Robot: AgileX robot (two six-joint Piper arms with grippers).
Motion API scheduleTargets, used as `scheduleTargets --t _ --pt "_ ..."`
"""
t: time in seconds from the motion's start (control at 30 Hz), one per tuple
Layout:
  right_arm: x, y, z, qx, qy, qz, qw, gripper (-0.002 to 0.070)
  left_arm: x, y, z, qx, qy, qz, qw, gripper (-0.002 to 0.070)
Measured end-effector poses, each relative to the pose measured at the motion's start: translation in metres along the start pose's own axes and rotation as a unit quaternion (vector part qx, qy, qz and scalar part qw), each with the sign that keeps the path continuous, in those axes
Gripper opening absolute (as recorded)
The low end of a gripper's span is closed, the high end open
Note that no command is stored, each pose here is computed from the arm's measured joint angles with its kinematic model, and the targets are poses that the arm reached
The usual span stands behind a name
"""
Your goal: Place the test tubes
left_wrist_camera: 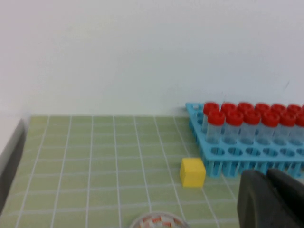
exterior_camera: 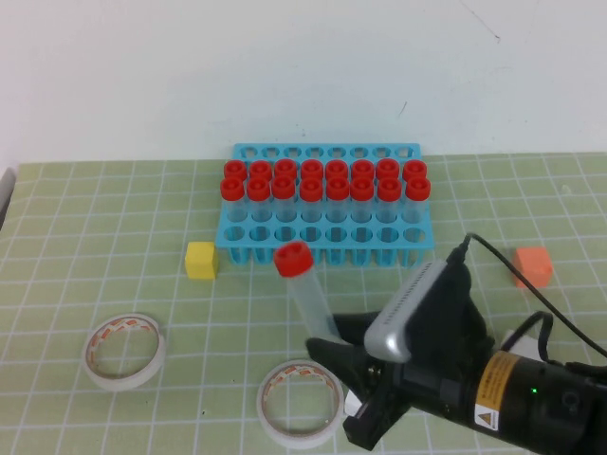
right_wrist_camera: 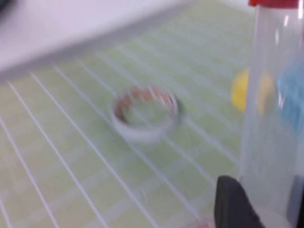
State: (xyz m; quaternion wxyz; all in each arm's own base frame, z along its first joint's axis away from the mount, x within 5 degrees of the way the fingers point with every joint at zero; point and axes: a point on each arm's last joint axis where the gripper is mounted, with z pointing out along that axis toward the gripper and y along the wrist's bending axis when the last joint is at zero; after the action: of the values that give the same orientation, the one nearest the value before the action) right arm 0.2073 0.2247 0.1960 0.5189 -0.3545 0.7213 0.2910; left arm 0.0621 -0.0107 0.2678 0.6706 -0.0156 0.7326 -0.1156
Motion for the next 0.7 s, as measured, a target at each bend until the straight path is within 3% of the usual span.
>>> scheduleTargets --t 0.27,0.57,0.7 --pt "-0.022 0.015 -0.005 -0.075 -0.125 -0.049 0.988 0.0233 -0.027 -0.005 -0.006 0.007 -0.043 0.035 0.998 -0.0001" --pt "-0.024 0.043 -0.004 -0.112 -0.142 -0.066 0.981 0.0233 -0.031 -0.009 0.003 0.021 -0.022 0.015 0.999 -0.0001" --pt "-0.026 0.049 -0.001 -0.1 -0.151 -0.049 0.982 0.0233 -0.03 -0.014 0.007 0.054 -0.007 0.01 0.998 -0.0001"
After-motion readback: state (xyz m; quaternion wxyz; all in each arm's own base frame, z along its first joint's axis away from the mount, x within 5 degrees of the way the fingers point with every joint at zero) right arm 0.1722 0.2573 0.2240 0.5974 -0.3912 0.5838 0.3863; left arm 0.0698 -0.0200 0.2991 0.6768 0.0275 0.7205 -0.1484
